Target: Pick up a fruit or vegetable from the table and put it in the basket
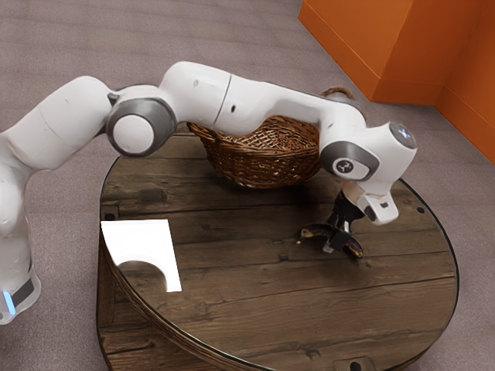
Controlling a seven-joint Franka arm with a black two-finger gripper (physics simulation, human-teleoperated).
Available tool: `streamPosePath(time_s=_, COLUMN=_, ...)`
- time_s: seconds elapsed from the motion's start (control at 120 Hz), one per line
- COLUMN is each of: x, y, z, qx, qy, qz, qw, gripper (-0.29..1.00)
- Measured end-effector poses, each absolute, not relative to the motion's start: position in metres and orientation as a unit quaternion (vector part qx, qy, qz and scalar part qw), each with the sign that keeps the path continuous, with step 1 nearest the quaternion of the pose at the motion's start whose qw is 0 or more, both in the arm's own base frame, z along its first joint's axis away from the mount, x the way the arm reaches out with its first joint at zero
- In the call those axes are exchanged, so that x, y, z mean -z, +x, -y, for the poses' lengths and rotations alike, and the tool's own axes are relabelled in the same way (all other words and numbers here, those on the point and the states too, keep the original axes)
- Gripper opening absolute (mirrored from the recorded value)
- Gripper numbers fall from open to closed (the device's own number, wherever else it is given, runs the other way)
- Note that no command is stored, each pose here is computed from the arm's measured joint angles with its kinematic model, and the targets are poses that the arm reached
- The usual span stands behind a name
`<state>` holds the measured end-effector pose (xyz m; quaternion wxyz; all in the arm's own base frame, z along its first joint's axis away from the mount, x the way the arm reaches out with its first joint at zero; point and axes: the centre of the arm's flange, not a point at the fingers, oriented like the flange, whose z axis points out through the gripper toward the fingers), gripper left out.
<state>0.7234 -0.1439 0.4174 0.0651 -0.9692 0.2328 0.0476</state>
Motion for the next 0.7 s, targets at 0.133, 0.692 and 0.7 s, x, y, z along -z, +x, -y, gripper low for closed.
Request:
streamPosePath(time_s=0.133, x=-0.412, y=0.726, z=0.14, qx=-0.047, qy=-0.969, qz=-0.235, qw=0.065, gripper=0.7)
streamPosePath(time_s=0.692, x=-0.408, y=0.73, z=0.133, qx=-0.04, qy=-0.969, qz=-0.236, qw=0.064, gripper=0.19)
streamPosePath(time_s=0.7, x=-0.409, y=0.73, z=0.133, qx=-0.04, qy=-0.969, qz=-0.236, qw=0.064, gripper=0.19)
